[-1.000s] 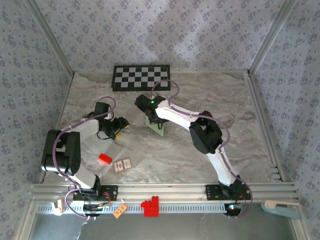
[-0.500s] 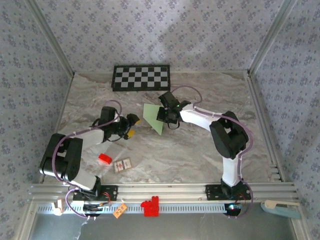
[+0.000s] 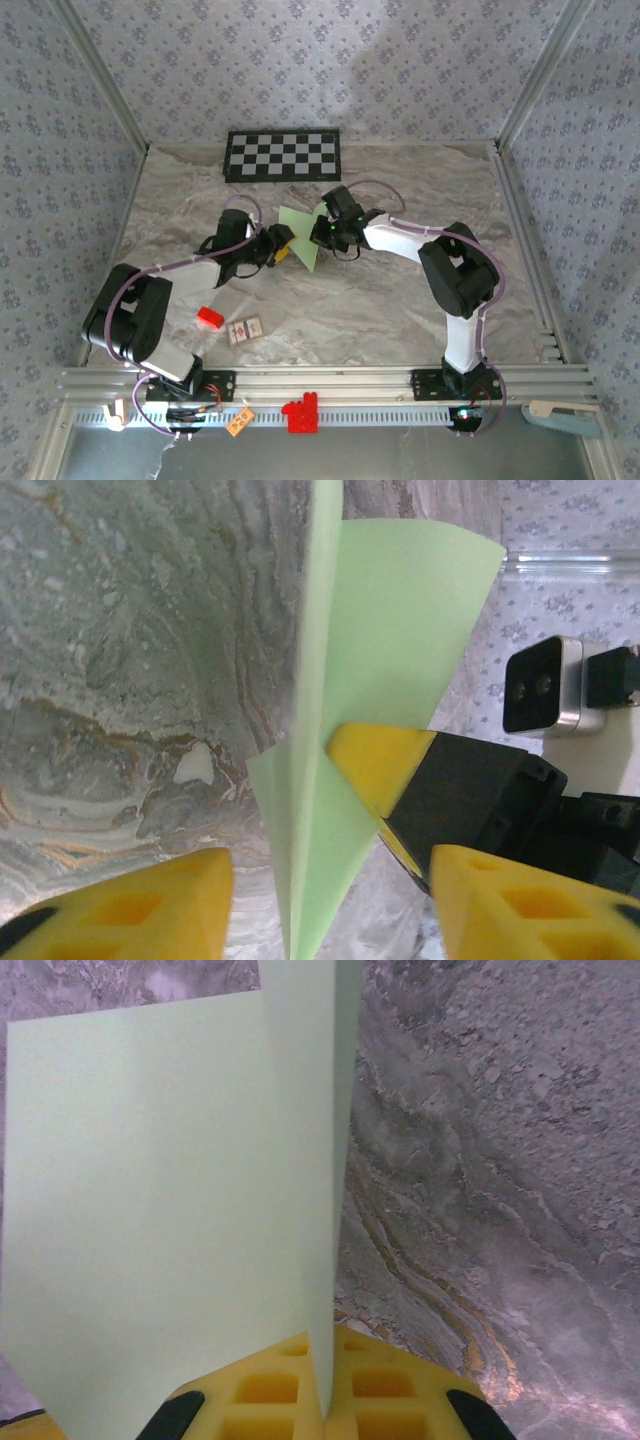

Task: Fold a paper plane with a square sheet of paper (pick it up from the middle)
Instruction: Turn over the paper at the center of the table.

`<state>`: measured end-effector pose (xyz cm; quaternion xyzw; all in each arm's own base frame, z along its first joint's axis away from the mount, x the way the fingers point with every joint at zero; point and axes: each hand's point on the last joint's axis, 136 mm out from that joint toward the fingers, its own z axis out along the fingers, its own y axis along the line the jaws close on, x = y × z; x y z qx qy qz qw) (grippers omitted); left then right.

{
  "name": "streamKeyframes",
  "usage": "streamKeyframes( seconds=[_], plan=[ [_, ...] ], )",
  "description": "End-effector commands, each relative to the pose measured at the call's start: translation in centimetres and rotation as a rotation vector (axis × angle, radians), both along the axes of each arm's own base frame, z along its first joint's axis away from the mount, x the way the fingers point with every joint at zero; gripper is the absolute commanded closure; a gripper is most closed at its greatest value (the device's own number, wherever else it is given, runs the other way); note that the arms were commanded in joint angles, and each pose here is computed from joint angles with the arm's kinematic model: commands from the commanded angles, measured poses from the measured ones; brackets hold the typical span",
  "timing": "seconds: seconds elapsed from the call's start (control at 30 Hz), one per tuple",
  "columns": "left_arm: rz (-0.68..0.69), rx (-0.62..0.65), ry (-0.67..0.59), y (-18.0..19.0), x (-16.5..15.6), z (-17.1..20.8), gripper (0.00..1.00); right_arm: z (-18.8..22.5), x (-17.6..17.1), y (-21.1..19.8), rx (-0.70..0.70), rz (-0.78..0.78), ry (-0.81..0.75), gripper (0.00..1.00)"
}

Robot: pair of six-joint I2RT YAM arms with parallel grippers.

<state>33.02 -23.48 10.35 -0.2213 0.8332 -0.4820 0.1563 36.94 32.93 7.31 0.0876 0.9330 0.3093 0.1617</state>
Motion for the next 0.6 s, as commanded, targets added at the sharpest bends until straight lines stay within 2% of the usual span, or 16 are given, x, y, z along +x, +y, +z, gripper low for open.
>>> streamKeyframes(
  seconds=[0.0,0.43,0.57],
  plan=[
    [-0.019,0.008,-0.073,-0.91,1.12,1.21,0.54,1.90,-0.14,0.26,0.069,-0.008,-0.003,0.94],
    [-0.097,0.133,-0.148,-1.87,1.29,0.79,0.84,1.62,-0.33,0.51,0.134,-0.021,0.036,0.93],
    [-0.125,0.205,-0.171,-1.65,1.32,0.40,0.91,1.25,-0.25,0.07,0.127,-0.032,0.041,0.88]
  ],
)
